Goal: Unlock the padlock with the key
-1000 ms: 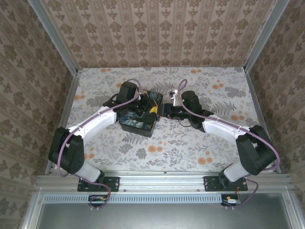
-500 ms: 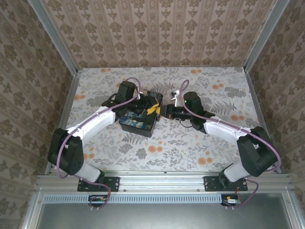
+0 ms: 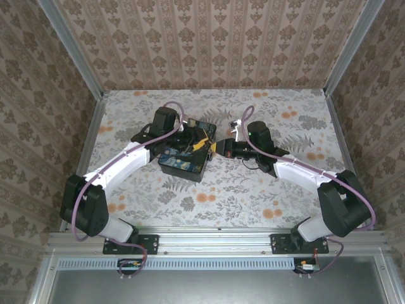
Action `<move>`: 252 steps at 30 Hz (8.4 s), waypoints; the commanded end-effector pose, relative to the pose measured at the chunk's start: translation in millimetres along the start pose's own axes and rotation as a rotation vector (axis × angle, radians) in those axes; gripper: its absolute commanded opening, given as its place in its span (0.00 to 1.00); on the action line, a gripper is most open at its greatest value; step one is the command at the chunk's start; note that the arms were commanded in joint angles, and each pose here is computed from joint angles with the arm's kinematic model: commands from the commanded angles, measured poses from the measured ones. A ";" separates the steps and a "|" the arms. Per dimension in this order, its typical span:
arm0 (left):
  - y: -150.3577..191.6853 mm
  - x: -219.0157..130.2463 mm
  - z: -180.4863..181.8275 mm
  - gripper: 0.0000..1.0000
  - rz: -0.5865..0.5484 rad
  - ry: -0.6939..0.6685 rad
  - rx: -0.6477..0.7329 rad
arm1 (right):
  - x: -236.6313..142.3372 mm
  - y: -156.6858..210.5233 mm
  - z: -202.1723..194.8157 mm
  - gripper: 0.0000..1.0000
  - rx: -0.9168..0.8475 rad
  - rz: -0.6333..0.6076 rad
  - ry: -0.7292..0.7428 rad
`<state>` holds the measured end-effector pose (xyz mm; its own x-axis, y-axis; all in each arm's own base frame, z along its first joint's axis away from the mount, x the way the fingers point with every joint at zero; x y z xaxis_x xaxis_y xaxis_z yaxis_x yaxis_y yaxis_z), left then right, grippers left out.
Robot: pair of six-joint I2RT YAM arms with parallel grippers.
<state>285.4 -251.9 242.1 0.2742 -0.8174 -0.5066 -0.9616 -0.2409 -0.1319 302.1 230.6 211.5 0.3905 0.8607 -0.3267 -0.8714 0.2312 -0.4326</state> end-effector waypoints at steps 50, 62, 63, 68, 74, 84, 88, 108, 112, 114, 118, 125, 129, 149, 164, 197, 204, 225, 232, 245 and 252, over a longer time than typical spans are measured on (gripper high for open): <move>2.3 2.3 -6.3 0.10 0.013 0.093 0.029 | 14.4 -4.1 18.1 0.04 0.045 0.023 -0.106; 4.7 -7.1 5.7 0.00 0.008 -0.024 0.049 | -17.3 11.0 2.0 0.54 -0.091 0.107 0.052; 5.4 -8.6 6.7 0.00 0.008 -0.038 0.052 | -26.6 12.2 5.3 0.54 -0.133 0.105 0.073; 7.0 -9.4 14.2 0.00 0.002 -0.077 0.032 | -50.4 11.7 10.8 0.53 -0.321 0.075 0.168; 5.1 -5.8 11.5 0.00 0.009 -0.089 0.007 | -34.6 14.0 29.4 0.45 -0.564 0.055 0.197; 0.6 -2.7 5.4 0.00 0.026 -0.103 -0.018 | -12.0 13.3 27.7 0.36 -0.837 -0.102 0.431; -0.6 -2.6 4.0 0.00 0.022 -0.102 -0.018 | -8.5 12.8 31.9 0.38 -0.902 -0.155 0.446; -2.3 5.3 2.3 0.00 0.032 -0.077 -0.036 | 22.9 21.0 32.9 0.39 -0.944 -0.108 0.403; -1.7 5.0 1.3 0.00 0.035 -0.072 -0.036 | 22.6 15.5 33.0 0.35 -0.951 -0.147 0.425; -1.4 4.4 0.1 0.00 0.036 -0.067 -0.037 | 25.1 14.5 32.2 0.31 -0.960 -0.136 0.435; -1.1 2.7 -2.3 0.00 0.035 -0.056 -0.035 | 30.0 13.7 29.0 0.25 -0.968 -0.119 0.446; 0.3 1.8 -0.9 0.00 0.034 -0.058 -0.042 | 31.0 12.6 29.8 0.06 -0.970 -0.119 0.445; 0.3 2.3 1.8 0.03 0.031 -0.058 -0.055 | 29.8 18.0 31.6 0.00 -0.964 -0.079 0.412; 1.6 -31.7 -32.3 0.37 0.146 0.168 0.628 | -9.4 25.0 23.7 0.00 -0.450 0.182 -0.169; 20.8 -24.1 -26.1 0.38 0.289 0.424 0.838 | -27.3 7.4 34.9 0.00 -0.343 0.225 -0.307; 39.1 -7.5 -20.2 0.05 0.360 0.456 0.797 | -22.1 7.4 41.4 0.00 -0.340 0.273 -0.363; 36.6 -3.3 -13.5 0.00 0.347 0.423 0.761 | -29.3 8.7 40.0 0.26 -0.349 0.271 -0.359; 25.3 -17.2 -7.4 0.00 0.253 0.418 0.707 | -31.1 -2.2 23.0 0.38 -0.268 0.166 -0.291; 21.8 -21.6 -12.0 0.00 0.228 0.447 0.705 | -24.0 -1.9 18.5 0.41 -0.236 0.146 -0.275; 20.6 -24.3 -13.7 0.00 0.214 0.452 0.700 | -14.0 -2.0 25.9 0.33 -0.247 0.139 -0.296; 19.8 -27.2 -14.7 0.00 0.206 0.463 0.700 | -11.7 -0.9 24.9 0.27 -0.246 0.135 -0.294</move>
<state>263.2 -246.9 252.7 -0.0678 -0.9693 -0.2365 -0.7610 0.2036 -0.6160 288.0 229.7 230.9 0.1310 0.9760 -0.1738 -0.8175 0.0072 -0.5759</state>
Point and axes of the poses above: each hand's point on the last joint's axis, 136 mm out from that joint toward the fingers, its own x axis out along the fingers, its own z axis along the line the jaws close on, y = z × x, the point moved 6 cm from there along -x, back along the fingers, and after that the axes turned 5 degrees about x, right-handed, at the moved point
